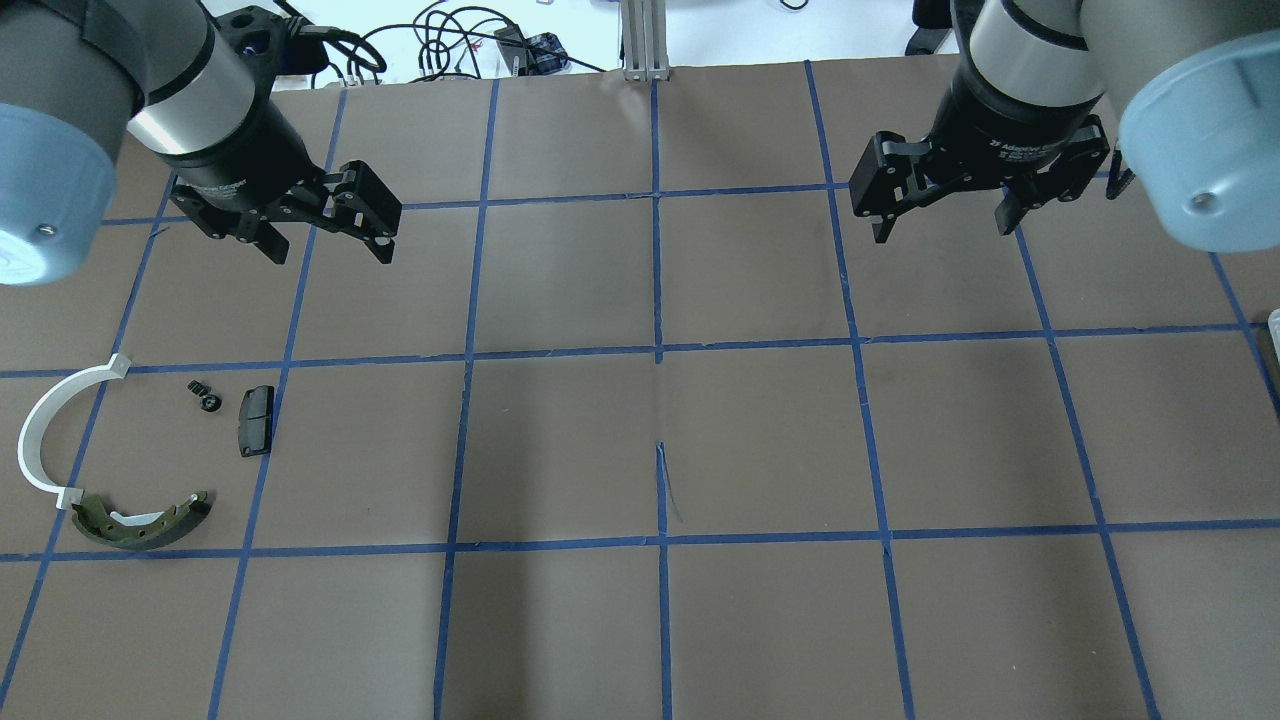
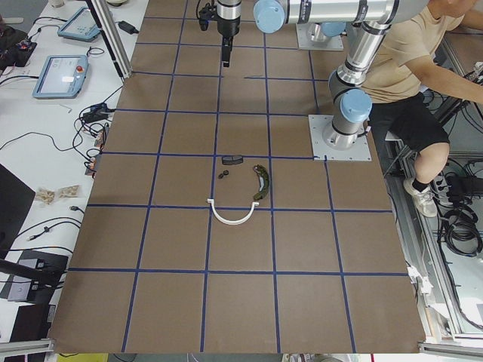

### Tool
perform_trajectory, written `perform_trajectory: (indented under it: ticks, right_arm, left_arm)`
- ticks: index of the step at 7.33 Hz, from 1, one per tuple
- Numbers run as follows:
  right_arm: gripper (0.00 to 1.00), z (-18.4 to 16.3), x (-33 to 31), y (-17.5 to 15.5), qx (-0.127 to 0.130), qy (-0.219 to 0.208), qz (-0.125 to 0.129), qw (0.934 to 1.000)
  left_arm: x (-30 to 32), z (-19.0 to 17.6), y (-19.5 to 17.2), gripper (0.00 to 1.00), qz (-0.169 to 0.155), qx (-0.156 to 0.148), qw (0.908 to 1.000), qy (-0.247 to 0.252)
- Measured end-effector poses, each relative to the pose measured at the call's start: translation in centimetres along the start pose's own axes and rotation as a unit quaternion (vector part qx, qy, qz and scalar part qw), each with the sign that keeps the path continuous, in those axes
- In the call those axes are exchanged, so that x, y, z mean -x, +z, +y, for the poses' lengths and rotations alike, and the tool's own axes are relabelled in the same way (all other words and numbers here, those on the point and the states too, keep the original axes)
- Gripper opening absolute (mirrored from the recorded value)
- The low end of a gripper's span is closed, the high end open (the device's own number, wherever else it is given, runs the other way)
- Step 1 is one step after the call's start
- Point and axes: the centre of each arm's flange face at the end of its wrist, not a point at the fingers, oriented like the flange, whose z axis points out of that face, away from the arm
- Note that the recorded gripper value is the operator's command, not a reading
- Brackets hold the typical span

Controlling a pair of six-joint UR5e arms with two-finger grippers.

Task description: Place bearing gear from tray to pile

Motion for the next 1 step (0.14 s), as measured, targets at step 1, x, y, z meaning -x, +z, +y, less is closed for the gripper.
perform_trajectory:
  ticks: [1]
  right_arm:
    - [1.00, 0.00, -0.01, 0.00, 0.000, 0.000, 0.001, 1.0000]
  left_arm:
    - [-0.05, -0.06, -0.93, 1.00, 0.000, 0.012, 0.9996, -0.027]
